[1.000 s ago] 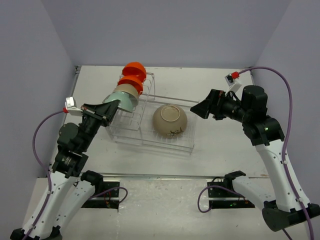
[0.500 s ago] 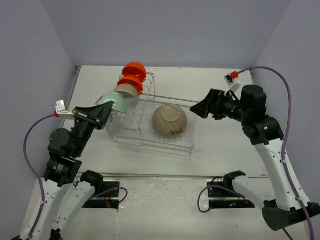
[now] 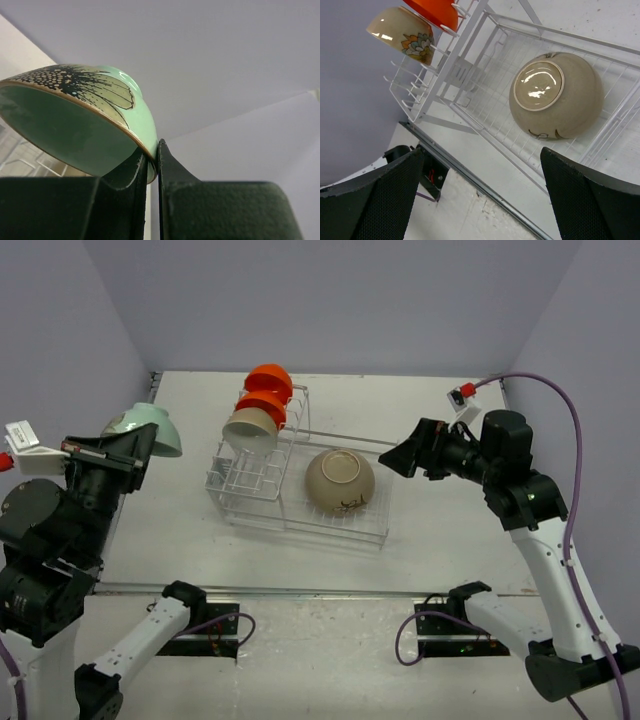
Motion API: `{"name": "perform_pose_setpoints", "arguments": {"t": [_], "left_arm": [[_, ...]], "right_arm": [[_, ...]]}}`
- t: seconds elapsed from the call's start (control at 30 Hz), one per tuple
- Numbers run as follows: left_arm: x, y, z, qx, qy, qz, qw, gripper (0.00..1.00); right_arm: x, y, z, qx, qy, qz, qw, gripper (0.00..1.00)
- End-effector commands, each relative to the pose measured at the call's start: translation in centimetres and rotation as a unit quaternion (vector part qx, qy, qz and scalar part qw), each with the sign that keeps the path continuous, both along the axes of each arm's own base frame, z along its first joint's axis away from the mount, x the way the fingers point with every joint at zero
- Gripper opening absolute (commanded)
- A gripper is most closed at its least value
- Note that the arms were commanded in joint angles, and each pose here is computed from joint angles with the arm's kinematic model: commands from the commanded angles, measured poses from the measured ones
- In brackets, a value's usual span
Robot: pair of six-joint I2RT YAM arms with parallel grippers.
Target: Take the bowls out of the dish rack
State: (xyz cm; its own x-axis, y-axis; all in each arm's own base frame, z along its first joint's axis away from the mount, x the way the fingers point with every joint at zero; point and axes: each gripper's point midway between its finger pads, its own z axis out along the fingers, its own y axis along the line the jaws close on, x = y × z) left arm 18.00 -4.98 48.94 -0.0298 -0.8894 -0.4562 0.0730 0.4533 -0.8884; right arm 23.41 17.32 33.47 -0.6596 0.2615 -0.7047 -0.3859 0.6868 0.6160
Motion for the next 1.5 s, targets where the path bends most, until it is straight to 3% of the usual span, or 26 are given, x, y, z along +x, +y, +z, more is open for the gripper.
{"name": "perform_pose_setpoints", "arguments": {"t": [0.0,0.13,0.27,0.33,0.47,0.53,0.6,0.8,1.03,1.47], "left_arm": [[1.5,2.5,-2.9,0.081,0.105,0.074,0.988,0.00],[5.3,3.3,-4.8,0.158,0.187,0.121,0.962,0.00],[8.1,4.8,-3.3,0.217,0.217,0.179,0.935,0.00],[10.6,6.0,-4.3,0.256,0.254,0.206,0.910,0.00],[13.8,10.4,-9.1,0.244,0.335,0.222,0.883,0.00],[15.7,13.0,-9.6,0.235,0.319,0.232,0.889,0.00],[17.4,15.4,-12.5,0.235,0.356,0.234,0.874,0.00],[21.4,17.5,-20.4,0.238,0.448,0.216,0.834,0.00],[21.2,19.1,-29.3,0.272,0.536,0.217,0.770,0.00],[20.3,20.6,-38.4,0.311,0.627,0.195,0.687,0.00]], "right_arm": [[-0.3,0.4,2.3,0.016,-0.024,0.008,1.000,0.99],[-0.3,0.4,2.5,0.018,-0.024,0.001,1.000,0.99],[-0.3,0.0,3.0,0.018,-0.021,-0.013,1.000,0.99],[-0.6,0.1,3.8,0.024,-0.028,-0.008,0.999,0.99],[-1.0,0.0,3.9,0.022,-0.028,-0.008,0.999,0.99],[-0.9,-0.3,3.6,0.013,-0.033,-0.016,0.999,0.99],[-0.8,-0.9,3.3,0.000,-0.027,-0.028,0.999,0.99],[-0.2,-1.3,2.5,-0.022,-0.009,-0.042,0.999,0.99],[0.9,-1.4,2.5,-0.032,-0.001,-0.053,0.998,0.99],[1.6,-1.8,4.5,-0.039,-0.023,-0.063,0.997,0.99]]}}
